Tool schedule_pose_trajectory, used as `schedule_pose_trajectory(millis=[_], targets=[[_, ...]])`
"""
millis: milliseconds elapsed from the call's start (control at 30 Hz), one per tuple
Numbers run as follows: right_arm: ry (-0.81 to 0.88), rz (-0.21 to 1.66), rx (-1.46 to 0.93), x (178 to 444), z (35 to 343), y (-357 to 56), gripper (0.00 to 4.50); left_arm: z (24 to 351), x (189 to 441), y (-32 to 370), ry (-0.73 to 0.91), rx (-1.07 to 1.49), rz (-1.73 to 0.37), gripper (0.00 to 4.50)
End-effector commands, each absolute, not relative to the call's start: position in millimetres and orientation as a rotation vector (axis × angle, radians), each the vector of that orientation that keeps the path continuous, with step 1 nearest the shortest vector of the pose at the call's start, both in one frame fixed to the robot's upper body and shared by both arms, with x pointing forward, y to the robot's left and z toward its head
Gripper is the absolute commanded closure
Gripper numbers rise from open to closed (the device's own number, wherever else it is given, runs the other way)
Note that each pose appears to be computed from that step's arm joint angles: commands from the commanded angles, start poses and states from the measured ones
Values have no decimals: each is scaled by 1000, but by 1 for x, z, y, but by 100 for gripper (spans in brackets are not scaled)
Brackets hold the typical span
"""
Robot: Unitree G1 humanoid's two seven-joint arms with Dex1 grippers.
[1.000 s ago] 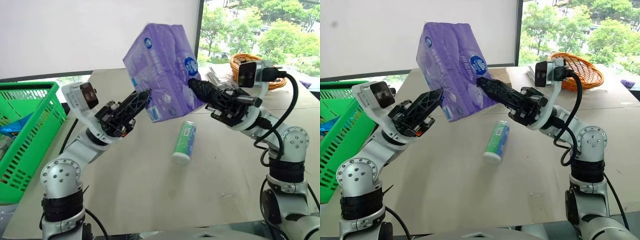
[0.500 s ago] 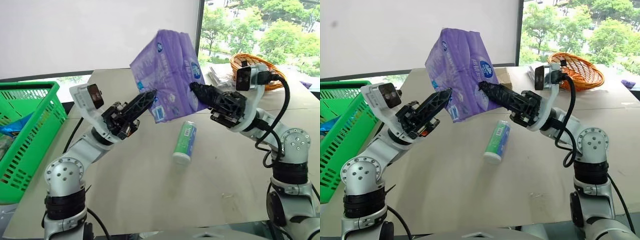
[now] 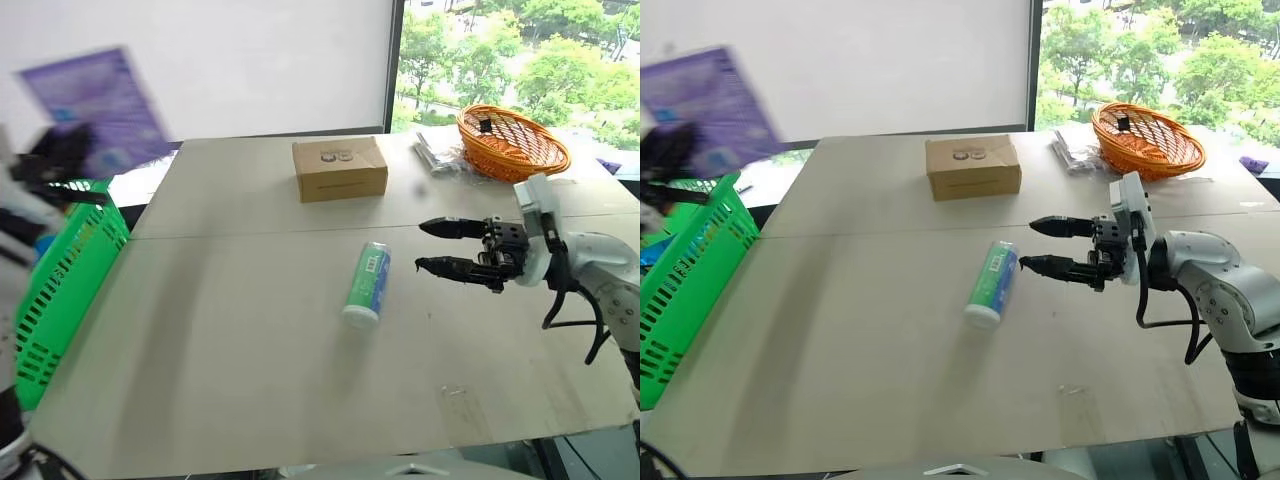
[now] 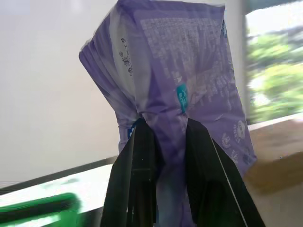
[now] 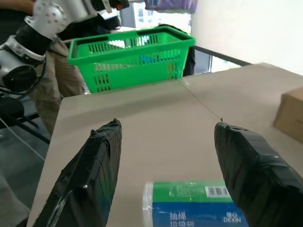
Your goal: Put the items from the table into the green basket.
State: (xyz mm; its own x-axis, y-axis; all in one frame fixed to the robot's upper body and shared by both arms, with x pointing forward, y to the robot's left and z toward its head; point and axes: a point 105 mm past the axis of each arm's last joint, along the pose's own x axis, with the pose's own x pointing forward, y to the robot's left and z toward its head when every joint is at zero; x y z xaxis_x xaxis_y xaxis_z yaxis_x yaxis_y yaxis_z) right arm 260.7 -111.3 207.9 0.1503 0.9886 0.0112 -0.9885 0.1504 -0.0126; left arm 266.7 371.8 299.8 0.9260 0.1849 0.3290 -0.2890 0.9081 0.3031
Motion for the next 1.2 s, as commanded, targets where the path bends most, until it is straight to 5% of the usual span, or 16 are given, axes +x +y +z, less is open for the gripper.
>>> schedule_pose_trajectory(millis=[33, 167, 433, 733, 1000, 1200], targets=[[-121, 1475, 2, 257, 231, -102, 122, 327, 226, 420, -368, 611, 589, 422], [-120, 1501, 19, 260, 231, -97, 122, 293, 208, 465, -91, 857, 782, 422], [-198, 1461, -7, 270, 240, -89, 122, 258, 223, 480, -24, 699, 731, 422], [-178, 1399, -35, 272, 234, -93, 115, 279, 233, 472, -210, 573, 694, 37], [8, 1236, -321, 296, 188, -110, 115, 305, 260, 385, -375, 381, 124, 16], [21, 1263, -284, 290, 173, -113, 115, 236, 298, 254, -101, 165, -344, 16]])
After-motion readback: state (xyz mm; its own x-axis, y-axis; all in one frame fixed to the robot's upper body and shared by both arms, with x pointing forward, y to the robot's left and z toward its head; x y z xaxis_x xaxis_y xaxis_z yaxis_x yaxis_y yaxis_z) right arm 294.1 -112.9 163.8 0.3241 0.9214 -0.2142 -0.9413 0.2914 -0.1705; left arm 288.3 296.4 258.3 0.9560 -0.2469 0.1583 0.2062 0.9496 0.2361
